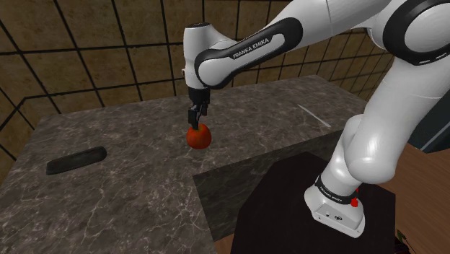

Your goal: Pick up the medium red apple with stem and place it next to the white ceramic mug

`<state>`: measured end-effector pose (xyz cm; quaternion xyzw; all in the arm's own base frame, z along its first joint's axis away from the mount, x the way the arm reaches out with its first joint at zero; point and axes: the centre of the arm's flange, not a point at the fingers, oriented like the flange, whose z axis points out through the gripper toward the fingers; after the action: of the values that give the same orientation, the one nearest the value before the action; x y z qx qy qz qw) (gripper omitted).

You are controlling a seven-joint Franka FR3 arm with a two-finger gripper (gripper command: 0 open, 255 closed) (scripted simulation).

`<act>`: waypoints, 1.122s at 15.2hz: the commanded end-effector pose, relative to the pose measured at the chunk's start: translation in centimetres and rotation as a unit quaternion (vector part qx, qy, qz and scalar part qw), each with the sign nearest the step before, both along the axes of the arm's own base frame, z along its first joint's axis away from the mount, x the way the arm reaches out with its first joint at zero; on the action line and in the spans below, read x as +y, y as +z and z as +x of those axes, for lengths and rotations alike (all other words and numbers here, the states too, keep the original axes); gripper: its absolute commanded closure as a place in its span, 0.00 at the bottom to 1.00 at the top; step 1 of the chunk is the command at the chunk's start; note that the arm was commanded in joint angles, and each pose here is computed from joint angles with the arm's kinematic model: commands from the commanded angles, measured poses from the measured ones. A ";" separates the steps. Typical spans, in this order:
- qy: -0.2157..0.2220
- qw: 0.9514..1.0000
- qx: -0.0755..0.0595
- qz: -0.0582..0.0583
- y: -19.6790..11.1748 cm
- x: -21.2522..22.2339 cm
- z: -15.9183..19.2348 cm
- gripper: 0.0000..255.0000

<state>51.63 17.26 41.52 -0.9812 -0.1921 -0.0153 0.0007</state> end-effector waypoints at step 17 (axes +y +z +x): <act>0.000 1.000 0.000 0.000 -1.8 0.0 0.1 1.00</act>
<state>51.73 17.30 39.77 -0.9812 -0.1925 -0.0162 0.0007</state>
